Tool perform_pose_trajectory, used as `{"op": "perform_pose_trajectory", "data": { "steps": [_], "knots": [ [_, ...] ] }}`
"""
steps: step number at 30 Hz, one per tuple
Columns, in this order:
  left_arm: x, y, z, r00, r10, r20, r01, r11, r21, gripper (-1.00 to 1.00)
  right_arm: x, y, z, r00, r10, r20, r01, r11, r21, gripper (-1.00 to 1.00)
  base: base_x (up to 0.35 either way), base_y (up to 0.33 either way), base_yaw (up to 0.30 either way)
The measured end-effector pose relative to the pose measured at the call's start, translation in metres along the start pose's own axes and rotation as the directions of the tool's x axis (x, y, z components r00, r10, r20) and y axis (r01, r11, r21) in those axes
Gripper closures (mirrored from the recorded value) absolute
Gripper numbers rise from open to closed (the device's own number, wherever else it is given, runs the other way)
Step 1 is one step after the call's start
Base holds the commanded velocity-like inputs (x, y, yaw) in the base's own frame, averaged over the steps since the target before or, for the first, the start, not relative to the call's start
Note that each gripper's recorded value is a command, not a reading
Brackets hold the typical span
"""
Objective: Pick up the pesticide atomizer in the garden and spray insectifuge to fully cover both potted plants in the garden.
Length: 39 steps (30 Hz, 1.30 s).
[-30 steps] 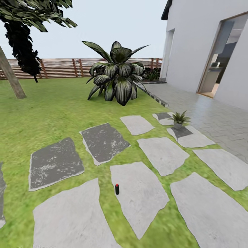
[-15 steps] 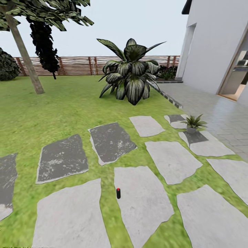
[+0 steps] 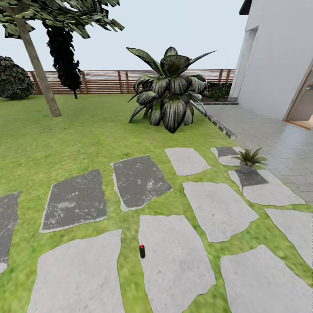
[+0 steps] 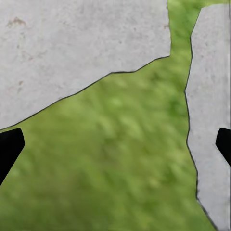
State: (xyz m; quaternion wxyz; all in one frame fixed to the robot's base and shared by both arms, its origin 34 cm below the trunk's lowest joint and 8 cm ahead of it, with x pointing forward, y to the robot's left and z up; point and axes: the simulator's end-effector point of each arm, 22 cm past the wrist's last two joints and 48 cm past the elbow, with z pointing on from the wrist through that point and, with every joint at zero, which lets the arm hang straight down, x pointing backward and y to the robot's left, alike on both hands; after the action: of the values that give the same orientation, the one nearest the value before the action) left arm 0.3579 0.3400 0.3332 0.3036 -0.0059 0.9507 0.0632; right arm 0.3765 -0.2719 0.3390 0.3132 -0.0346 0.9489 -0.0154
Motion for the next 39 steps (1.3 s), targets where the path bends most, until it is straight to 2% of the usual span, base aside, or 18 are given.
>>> {"op": "perform_pose_trajectory", "data": {
  "steps": [11,39],
  "knots": [
    [0.0016,0.0002,-0.0001,1.0,0.0,-0.004,0.0,1.0,-0.001,-1.0,0.0015,0.0008,0.0001,1.0,0.001,-0.004,-0.001,1.0,-0.001,-1.0,0.148,-0.253,0.241],
    [0.0021,0.0,-0.0001,1.0,0.0,-0.005,0.0,1.0,0.0,-1.0,0.0023,0.0019,0.0,1.0,-0.001,-0.006,0.001,1.0,-0.004,-1.0,0.147,-0.254,0.006]
  ]
}}
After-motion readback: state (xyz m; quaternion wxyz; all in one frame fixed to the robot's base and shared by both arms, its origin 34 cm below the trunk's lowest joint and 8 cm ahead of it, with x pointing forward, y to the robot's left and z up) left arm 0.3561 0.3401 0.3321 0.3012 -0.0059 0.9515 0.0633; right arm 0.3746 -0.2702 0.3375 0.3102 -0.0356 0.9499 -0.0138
